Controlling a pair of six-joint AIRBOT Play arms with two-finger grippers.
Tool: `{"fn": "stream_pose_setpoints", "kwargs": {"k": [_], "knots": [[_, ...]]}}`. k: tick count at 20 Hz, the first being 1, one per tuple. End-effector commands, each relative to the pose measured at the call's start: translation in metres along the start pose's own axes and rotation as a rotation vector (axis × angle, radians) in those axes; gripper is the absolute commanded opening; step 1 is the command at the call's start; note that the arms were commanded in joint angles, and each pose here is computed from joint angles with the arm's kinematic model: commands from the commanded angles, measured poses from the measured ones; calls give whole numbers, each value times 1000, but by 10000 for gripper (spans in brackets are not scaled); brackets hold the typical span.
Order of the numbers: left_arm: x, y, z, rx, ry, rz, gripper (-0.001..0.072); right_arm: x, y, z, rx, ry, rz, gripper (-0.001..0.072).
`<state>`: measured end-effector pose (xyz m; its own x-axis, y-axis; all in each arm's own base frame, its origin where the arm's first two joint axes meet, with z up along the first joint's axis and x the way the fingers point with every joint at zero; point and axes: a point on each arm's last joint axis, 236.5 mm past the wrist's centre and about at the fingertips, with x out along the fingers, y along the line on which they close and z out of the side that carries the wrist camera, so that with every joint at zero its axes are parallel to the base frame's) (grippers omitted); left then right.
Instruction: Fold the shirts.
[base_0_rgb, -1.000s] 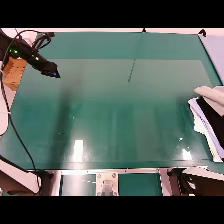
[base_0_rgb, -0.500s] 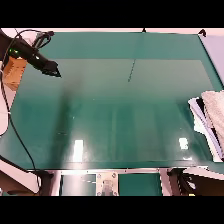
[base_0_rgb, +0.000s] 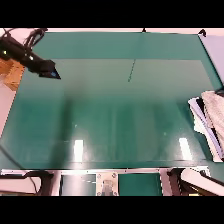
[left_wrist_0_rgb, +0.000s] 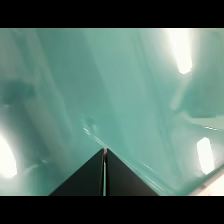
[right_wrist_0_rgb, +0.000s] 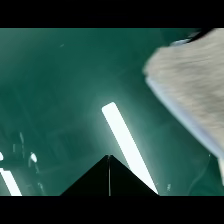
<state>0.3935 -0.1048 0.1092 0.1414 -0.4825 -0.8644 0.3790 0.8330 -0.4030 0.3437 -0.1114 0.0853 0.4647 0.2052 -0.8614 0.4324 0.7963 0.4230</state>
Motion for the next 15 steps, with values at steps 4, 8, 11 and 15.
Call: {"fn": "stream_pose_setpoints", "kwargs": {"k": [4,8,11,15], "knots": [[45,-66,-116,-71,56,-47,20,75,84,-174,-306,168,148,14],[52,-65,-136,-84,68,-36,22,81,104,-211,-398,218,197,15],[52,-71,-134,-89,60,-62,22,81,108,-219,-423,235,205,15],[52,-71,-133,-89,54,-61,22,81,108,-219,-422,235,204,15]]}}
